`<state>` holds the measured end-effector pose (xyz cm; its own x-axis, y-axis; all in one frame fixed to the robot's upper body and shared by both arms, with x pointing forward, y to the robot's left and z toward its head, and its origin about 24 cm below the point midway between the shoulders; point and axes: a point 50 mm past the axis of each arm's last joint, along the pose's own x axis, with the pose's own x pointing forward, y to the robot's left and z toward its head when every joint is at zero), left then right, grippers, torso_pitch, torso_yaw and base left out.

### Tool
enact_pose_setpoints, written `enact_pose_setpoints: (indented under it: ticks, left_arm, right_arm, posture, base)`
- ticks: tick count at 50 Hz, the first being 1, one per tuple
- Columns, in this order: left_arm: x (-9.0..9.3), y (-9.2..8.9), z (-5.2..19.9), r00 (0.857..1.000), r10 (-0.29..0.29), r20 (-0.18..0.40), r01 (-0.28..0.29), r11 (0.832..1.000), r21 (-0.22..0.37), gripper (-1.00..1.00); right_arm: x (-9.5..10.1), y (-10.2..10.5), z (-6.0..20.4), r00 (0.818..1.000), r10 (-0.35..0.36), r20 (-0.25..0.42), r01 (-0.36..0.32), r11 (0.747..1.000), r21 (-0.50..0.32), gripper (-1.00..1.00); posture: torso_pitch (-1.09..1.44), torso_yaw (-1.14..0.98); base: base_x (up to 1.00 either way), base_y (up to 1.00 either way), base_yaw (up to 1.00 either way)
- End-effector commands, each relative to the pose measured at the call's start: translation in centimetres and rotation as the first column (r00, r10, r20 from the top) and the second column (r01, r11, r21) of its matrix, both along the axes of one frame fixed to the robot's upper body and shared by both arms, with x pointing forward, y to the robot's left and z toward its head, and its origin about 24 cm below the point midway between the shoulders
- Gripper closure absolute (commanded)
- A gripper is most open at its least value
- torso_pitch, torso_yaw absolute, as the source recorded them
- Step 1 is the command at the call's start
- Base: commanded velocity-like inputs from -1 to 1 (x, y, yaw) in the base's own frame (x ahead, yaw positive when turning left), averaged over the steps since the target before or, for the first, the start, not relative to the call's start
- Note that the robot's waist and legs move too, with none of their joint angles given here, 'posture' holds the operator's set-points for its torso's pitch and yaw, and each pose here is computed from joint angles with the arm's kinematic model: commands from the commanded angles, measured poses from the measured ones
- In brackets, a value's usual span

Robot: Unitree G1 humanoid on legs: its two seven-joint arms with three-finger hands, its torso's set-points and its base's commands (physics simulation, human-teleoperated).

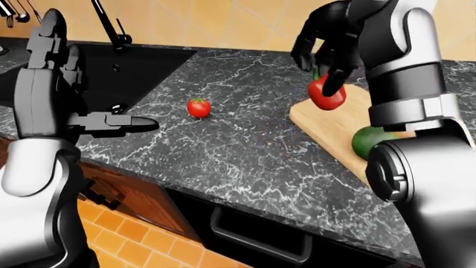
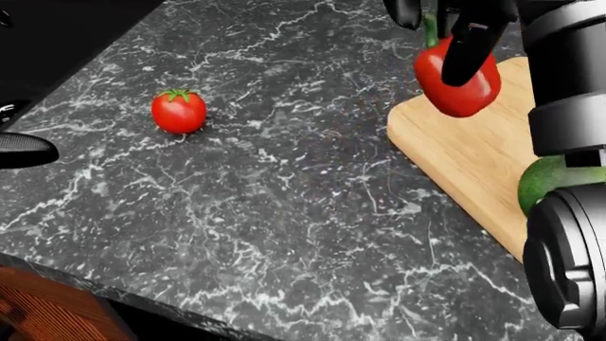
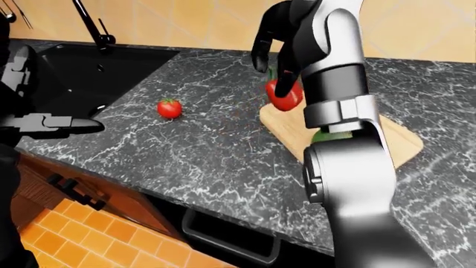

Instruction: Place the avocado, onion, tomato and bell pepper on the cutting board.

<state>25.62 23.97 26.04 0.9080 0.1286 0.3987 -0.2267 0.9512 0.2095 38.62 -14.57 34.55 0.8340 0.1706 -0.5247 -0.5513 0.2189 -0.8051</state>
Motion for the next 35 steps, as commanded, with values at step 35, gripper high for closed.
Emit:
enact_pose_setpoints:
  ticks: [35]
  left_arm:
    - [-0.8, 0.4, 1.7, 0.995, 0.026, 0.092, -0.024, 0.999, -0.023, -1.0]
  right_arm:
    - [0.3, -5.1, 2.8, 0.95, -0.204, 0.235, 0.195, 0.979, 0.064, 1.0]
  posture:
    - [0.0, 0.21]
  base:
    - [0.0, 0.0, 0.0]
